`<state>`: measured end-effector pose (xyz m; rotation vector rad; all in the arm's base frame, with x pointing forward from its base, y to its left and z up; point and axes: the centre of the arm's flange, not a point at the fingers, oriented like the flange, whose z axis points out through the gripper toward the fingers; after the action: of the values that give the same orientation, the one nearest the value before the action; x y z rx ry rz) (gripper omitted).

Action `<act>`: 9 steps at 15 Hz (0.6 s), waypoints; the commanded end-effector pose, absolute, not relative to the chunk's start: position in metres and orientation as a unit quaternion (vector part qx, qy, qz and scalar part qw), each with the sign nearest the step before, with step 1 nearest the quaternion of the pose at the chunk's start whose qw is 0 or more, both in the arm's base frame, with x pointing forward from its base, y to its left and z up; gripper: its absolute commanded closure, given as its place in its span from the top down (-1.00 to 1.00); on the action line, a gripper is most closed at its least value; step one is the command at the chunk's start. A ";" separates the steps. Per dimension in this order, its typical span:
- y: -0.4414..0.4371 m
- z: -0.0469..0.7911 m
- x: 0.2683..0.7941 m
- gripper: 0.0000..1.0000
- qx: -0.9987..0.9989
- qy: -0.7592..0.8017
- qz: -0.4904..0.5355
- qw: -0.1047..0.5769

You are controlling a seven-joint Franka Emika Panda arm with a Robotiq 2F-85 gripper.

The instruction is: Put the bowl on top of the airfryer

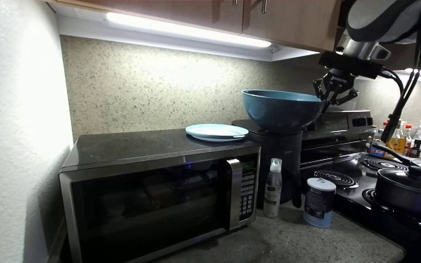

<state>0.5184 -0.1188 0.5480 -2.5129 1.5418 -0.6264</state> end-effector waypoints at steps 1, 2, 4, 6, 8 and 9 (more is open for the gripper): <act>-0.118 0.563 0.534 -0.92 -0.828 0.515 -0.215 0.057; -0.118 0.563 0.536 -0.92 -0.828 0.514 -0.215 0.057; -0.118 0.562 0.538 -0.92 -0.831 0.512 -0.212 0.055; -0.118 0.560 0.538 -0.92 -0.832 0.512 -0.206 0.055; -0.117 0.555 0.537 -0.92 -0.834 0.514 -0.196 0.051; -0.116 0.551 0.538 -0.92 -0.834 0.514 -0.195 0.047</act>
<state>0.5342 -0.1197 0.5466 -2.5453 1.5400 -0.6003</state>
